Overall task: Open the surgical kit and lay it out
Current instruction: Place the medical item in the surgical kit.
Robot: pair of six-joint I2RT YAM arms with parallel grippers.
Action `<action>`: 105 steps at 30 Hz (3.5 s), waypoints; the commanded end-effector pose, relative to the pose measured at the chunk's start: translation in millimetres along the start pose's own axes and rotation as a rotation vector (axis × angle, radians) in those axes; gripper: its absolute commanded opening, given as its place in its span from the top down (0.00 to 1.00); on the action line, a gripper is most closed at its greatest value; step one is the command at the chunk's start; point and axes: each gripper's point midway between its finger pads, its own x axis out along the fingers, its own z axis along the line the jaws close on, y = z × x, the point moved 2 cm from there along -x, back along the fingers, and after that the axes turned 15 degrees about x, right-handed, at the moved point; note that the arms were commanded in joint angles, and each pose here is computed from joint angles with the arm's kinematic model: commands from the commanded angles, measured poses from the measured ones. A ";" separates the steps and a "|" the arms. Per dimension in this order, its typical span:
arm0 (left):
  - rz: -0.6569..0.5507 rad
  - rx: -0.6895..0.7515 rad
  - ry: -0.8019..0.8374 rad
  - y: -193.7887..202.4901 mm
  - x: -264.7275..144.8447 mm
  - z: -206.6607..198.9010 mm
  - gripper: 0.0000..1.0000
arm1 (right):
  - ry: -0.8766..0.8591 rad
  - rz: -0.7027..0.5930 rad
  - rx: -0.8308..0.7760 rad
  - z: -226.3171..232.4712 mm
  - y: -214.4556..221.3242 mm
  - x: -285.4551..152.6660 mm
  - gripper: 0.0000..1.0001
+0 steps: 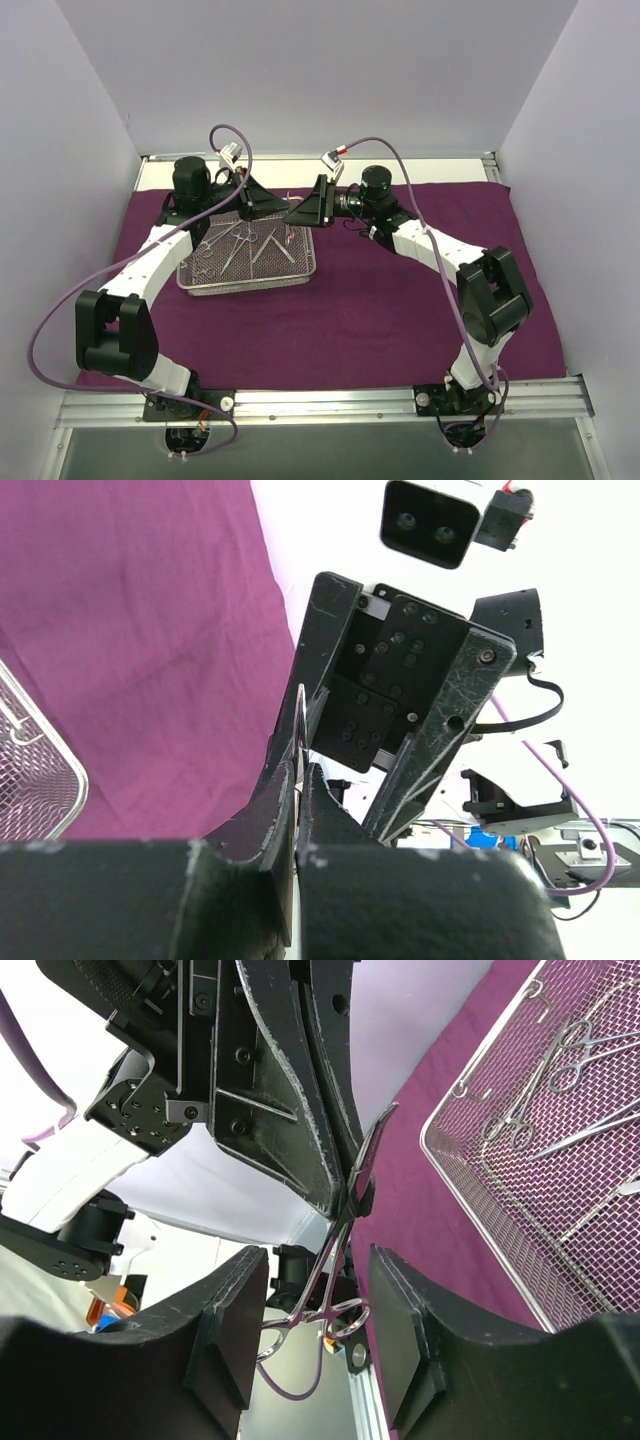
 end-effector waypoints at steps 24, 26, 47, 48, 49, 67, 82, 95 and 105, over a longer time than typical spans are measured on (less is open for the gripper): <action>-0.050 0.087 -0.005 -8.6 -12.6 -3.0 0.26 | 0.187 0.025 -0.055 -10.7 8.7 -5.1 1.00; -0.048 0.103 -0.076 -9.8 -22.4 8.7 0.06 | 0.282 -0.015 -0.104 -24.5 1.1 -13.6 1.00; 0.165 0.314 -0.805 39.1 -110.8 88.3 0.06 | 2.042 -0.369 0.045 -170.3 -8.7 -408.1 1.00; 0.161 0.307 -0.822 42.2 -112.8 92.2 0.06 | 2.047 -0.397 0.061 -172.0 -8.2 -417.6 1.00; 0.145 0.317 -0.844 40.1 -116.0 92.3 0.06 | 2.049 -0.406 0.076 -173.0 -4.5 -425.2 1.00; 0.185 0.412 -0.847 46.8 -115.3 72.4 0.05 | 2.234 -0.265 0.186 -234.4 2.7 -476.3 1.00; 0.185 0.374 -0.812 49.0 -106.9 81.1 0.05 | 2.221 -0.274 0.227 -245.9 0.1 -471.3 0.93; 0.196 0.353 -0.802 53.0 -105.7 87.6 0.06 | 2.174 -0.264 0.241 -251.8 -0.1 -459.1 0.69; 0.220 0.338 -0.801 54.1 -102.0 94.3 0.06 | 2.098 -0.318 0.200 -238.6 -8.0 -450.7 0.66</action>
